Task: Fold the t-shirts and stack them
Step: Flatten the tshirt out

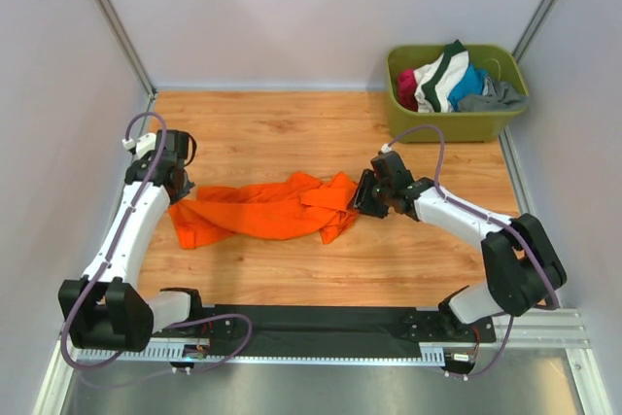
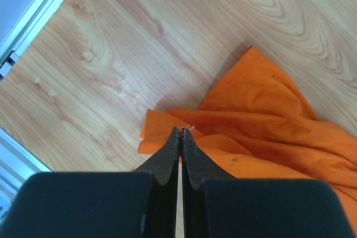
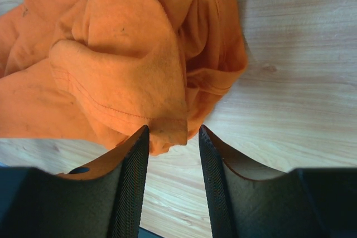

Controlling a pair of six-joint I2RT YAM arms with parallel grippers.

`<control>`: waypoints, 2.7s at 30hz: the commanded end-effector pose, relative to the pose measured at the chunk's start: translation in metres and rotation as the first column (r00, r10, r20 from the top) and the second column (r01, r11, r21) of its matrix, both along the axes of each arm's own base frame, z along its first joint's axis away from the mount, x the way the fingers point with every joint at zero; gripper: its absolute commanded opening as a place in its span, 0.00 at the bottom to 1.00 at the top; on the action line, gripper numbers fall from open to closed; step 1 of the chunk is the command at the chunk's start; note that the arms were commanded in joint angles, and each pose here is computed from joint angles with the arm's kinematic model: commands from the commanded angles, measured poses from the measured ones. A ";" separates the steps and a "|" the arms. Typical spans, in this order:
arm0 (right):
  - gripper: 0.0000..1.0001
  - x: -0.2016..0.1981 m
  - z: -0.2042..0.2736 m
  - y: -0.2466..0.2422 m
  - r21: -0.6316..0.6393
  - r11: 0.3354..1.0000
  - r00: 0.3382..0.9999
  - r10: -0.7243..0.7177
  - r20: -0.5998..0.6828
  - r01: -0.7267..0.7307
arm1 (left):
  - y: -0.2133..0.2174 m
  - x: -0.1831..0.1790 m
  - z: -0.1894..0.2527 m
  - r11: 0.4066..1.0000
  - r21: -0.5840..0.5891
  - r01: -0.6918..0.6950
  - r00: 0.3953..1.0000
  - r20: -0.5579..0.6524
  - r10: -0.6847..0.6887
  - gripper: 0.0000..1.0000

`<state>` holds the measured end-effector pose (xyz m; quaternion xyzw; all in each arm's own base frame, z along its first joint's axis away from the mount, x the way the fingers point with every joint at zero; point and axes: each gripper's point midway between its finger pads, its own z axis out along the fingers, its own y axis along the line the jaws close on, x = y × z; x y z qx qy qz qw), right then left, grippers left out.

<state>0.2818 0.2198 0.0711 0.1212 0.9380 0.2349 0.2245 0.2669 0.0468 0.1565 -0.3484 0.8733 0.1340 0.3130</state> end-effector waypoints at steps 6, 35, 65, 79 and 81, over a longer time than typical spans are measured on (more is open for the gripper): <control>0.37 0.014 -0.004 0.001 0.006 0.999 0.999 -0.033 0.028 0.033 | 0.003 0.006 0.024 1.000 0.019 0.007 0.998 0.062 -0.008 0.00; 0.00 0.073 0.458 -0.084 -0.059 0.970 0.497 -0.067 0.865 0.235 | -0.019 0.032 0.308 0.911 0.290 0.294 0.696 0.588 -0.412 0.00; 0.00 -0.107 0.518 -0.201 -0.106 0.934 0.395 -0.040 0.918 0.341 | -0.023 -0.133 0.394 0.888 0.378 0.261 0.459 0.761 -0.459 0.00; 0.00 0.062 0.377 -0.110 -0.380 0.894 0.693 0.119 0.711 0.236 | -0.013 0.015 0.266 0.919 0.277 0.281 0.751 0.533 -0.390 0.00; 0.00 0.083 0.347 -0.104 -0.413 0.882 0.726 0.128 0.675 0.229 | -0.011 0.040 0.230 0.924 0.263 0.277 0.785 0.494 -0.375 0.00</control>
